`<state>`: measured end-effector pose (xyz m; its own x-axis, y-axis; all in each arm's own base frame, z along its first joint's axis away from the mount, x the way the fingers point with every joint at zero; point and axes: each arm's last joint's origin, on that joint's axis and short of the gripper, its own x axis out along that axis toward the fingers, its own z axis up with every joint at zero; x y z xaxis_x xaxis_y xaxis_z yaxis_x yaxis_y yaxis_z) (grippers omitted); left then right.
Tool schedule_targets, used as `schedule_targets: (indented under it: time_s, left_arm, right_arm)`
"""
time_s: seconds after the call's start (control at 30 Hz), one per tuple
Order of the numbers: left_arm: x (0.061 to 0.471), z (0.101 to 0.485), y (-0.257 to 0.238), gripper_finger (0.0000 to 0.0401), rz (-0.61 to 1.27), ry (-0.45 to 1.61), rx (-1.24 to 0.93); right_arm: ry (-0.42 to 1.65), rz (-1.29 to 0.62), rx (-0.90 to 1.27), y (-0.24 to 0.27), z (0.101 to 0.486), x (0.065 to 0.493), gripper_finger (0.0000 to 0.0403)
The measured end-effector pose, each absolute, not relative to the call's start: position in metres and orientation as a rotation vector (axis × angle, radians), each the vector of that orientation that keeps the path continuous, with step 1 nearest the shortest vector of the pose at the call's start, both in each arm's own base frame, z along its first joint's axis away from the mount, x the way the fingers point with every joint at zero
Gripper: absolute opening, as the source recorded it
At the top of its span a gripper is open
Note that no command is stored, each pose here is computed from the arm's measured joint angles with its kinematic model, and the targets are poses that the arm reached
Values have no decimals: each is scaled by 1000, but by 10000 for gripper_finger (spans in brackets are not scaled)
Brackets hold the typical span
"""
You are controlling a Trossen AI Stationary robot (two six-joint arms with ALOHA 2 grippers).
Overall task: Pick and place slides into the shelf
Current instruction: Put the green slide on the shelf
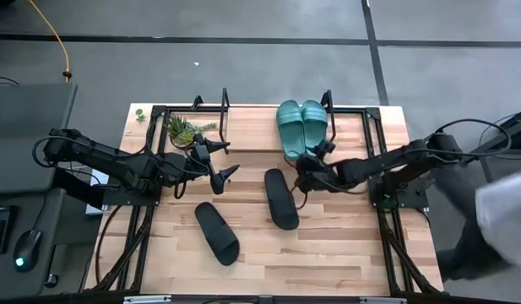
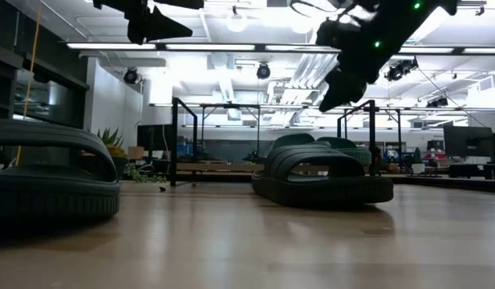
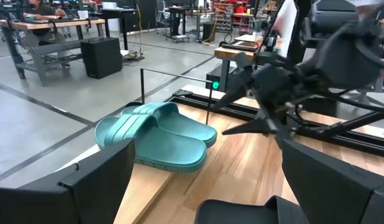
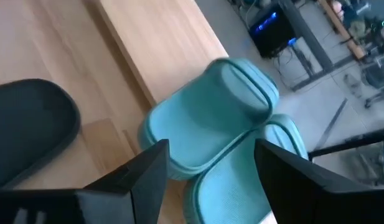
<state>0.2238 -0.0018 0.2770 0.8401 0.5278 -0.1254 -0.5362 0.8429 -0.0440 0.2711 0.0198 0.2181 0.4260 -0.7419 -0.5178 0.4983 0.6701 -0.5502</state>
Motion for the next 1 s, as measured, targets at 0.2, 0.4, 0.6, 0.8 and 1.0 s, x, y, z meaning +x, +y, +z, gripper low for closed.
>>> schedule_targets:
  time_s: [0.2, 0.4, 0.6, 0.8, 1.0]
  left_arm:
    - [224, 278, -2, 381, 563, 103, -80]
    - [224, 278, -2, 381, 563, 103, -79]
    - [224, 278, -2, 381, 563, 103, -79]
    - [224, 278, -2, 381, 563, 103, -79]
    - [224, 278, -1, 381, 568, 102, -78]
  right_arm:
    - [844, -807, -307, 2, 217, 274, 226]
    - [867, -800, -313, -7, 204, 272, 226]
    - [821, -760, -336, -9, 186, 270, 226]
    - [808, -728, -321, -12, 185, 271, 226]
    - [818, -690, -302, -11, 184, 271, 226]
